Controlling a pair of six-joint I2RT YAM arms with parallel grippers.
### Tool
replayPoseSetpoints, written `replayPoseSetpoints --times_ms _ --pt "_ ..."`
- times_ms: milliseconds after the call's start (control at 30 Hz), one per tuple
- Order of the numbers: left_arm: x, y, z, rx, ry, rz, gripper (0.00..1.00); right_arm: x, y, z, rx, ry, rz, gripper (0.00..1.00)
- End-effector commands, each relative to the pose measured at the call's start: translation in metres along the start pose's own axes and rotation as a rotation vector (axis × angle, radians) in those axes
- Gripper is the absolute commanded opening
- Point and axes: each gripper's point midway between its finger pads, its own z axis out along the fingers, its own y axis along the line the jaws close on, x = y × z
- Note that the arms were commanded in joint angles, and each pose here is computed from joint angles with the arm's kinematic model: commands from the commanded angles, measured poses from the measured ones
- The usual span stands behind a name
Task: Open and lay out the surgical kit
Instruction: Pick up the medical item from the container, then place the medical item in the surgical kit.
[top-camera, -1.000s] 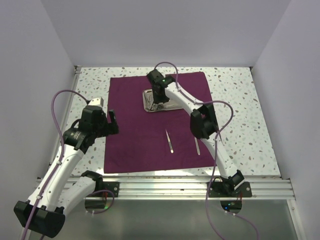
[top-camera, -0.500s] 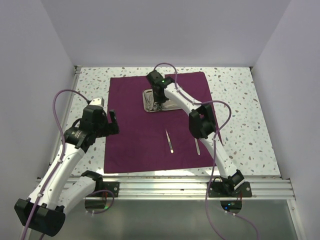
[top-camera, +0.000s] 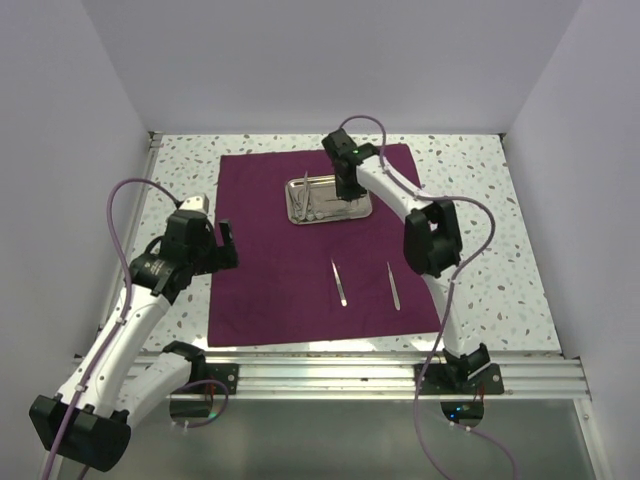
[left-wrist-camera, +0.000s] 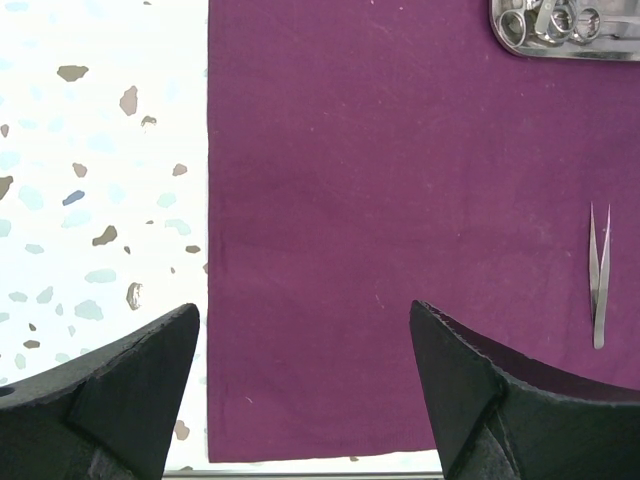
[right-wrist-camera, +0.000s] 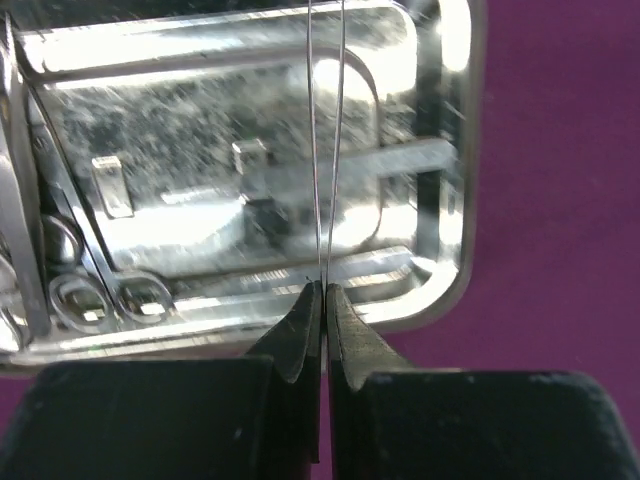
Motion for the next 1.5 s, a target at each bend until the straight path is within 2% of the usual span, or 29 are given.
replayPoseSetpoints --times_ms 0,133,167,200,233,300,333,433,533,600,667,700,1000,1033,1067,1100,1167,1300,1333,1467 --pt "-0.006 -0.003 0.006 0.001 -0.017 -0.006 0.89 -0.036 -0.01 -0.08 -0.072 -0.159 0.041 0.0" --pt "-0.019 -0.017 0.02 0.037 -0.028 0.004 0.88 -0.008 -0.011 -0.108 -0.167 -0.121 0.087 0.0" --pt "-0.018 -0.02 0.029 0.032 -0.004 0.009 0.87 0.013 -0.012 -0.104 -0.178 -0.079 0.086 0.0" --pt "-0.025 -0.025 0.031 0.039 -0.009 0.009 0.86 0.018 -0.011 -0.119 -0.212 -0.08 0.115 0.0" --pt "-0.028 -0.031 0.043 0.04 0.003 0.016 0.86 0.046 -0.009 -0.114 -0.239 -0.009 0.11 0.0" --pt "-0.04 -0.044 0.05 0.045 -0.011 0.038 0.85 0.064 -0.003 -0.129 -0.293 0.002 0.129 0.0" --pt "-0.04 -0.045 0.066 0.015 0.013 0.052 0.85 0.093 -0.005 -0.12 -0.29 0.064 0.12 0.0" --pt "-0.061 -0.06 0.081 0.0 -0.007 0.074 0.85 0.124 0.012 -0.131 -0.368 0.109 0.114 0.0" --pt "-0.072 -0.078 0.115 -0.015 0.026 0.098 0.85 0.171 0.019 -0.125 -0.401 0.209 0.111 0.0" --pt "-0.095 -0.097 0.121 0.011 -0.007 0.097 0.86 0.184 0.025 -0.125 -0.421 0.239 0.108 0.0" --pt "-0.094 -0.109 0.138 0.011 0.023 0.115 0.86 0.198 0.025 -0.119 -0.416 0.264 0.105 0.0" --pt "-0.109 -0.121 0.138 0.029 -0.004 0.112 0.86 0.201 0.026 -0.117 -0.415 0.275 0.109 0.0" --pt "-0.105 -0.171 0.175 0.066 0.036 0.161 0.85 0.219 0.026 -0.129 -0.448 0.349 0.067 0.0" --pt "-0.103 -0.175 0.178 0.066 0.04 0.166 0.85 0.221 0.027 -0.132 -0.461 0.356 0.06 0.07" --pt "-0.096 -0.178 0.186 0.063 0.056 0.177 0.85 0.225 0.026 -0.134 -0.466 0.368 0.052 0.3" --pt "-0.097 -0.184 0.188 0.068 0.052 0.179 0.85 0.224 0.024 -0.139 -0.472 0.361 0.042 0.43" --pt "-0.089 -0.189 0.2 0.052 0.071 0.198 0.84 0.226 0.017 -0.145 -0.457 0.365 0.03 0.63" --pt "-0.095 -0.204 0.216 0.034 0.062 0.216 0.81 0.215 -0.001 -0.161 -0.41 0.301 0.004 0.66" --pt "-0.086 -0.202 0.227 0.017 0.089 0.232 0.79 0.213 -0.004 -0.164 -0.404 0.288 0.003 0.66" --pt "-0.088 -0.211 0.244 0.001 0.088 0.258 0.63 0.206 -0.017 -0.184 -0.396 0.238 0.015 0.66"
